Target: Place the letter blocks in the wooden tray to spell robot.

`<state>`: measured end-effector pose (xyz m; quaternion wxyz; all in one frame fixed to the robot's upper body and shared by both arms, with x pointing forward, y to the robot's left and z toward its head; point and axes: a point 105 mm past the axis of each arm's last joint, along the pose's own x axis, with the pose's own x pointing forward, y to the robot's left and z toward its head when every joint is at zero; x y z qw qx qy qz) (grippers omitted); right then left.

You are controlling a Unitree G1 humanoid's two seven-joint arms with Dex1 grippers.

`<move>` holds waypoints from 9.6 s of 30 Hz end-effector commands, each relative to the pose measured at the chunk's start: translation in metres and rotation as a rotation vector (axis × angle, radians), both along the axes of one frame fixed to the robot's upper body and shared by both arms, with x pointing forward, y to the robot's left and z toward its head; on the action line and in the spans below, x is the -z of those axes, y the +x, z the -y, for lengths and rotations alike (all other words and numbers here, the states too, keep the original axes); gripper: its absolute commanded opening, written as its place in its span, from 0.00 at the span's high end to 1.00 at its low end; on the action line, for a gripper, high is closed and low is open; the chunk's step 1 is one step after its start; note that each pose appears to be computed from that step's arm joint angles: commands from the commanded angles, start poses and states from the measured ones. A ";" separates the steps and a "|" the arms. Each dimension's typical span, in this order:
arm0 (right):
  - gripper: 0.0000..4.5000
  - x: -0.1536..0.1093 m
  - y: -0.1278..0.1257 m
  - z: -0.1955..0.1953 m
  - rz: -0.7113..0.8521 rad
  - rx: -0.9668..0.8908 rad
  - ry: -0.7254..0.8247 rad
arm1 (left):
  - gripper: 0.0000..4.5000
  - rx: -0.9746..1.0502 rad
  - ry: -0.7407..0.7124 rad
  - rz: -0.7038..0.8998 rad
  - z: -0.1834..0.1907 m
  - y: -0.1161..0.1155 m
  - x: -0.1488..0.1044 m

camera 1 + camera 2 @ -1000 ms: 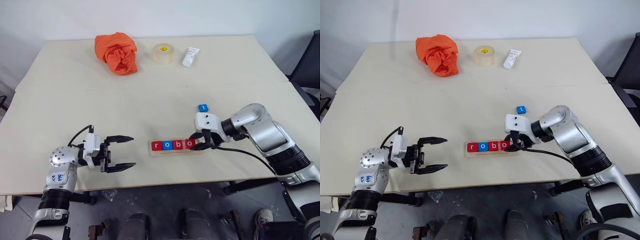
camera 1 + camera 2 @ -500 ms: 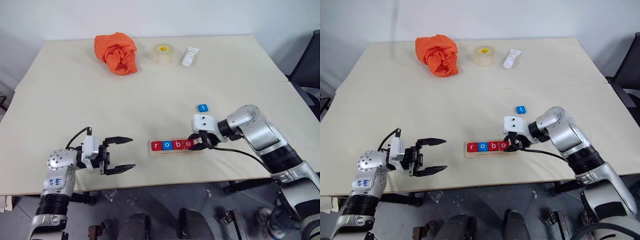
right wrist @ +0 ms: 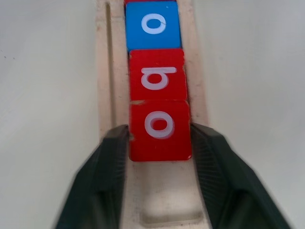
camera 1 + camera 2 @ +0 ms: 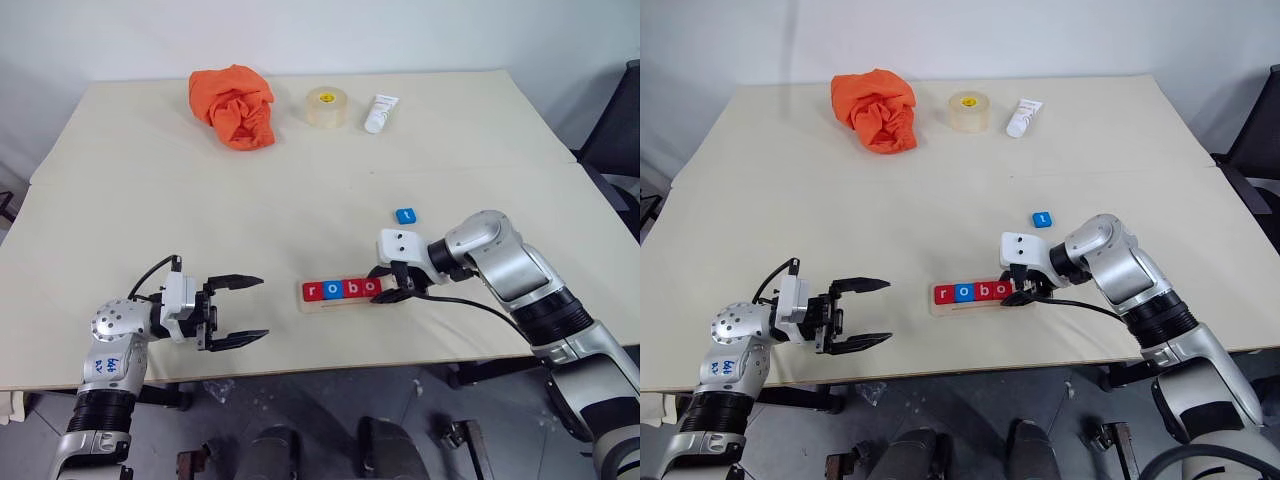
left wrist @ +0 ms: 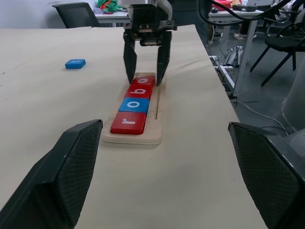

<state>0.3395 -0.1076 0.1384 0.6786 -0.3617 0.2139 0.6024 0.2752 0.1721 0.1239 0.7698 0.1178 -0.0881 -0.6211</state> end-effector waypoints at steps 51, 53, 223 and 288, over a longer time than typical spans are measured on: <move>0.99 -0.030 0.009 0.009 0.061 0.054 0.141 | 0.00 -0.016 -0.018 0.042 0.000 0.000 -0.010; 0.99 -0.034 0.025 0.011 0.102 0.100 0.153 | 0.00 -0.017 -0.018 0.042 0.000 0.000 -0.010; 0.00 -0.012 -0.041 0.089 0.177 0.489 0.234 | 0.00 0.141 -0.019 0.012 0.013 0.010 -0.008; 0.68 -0.009 0.023 0.013 0.037 -0.026 0.066 | 0.00 0.084 -0.041 0.051 0.021 0.005 -0.008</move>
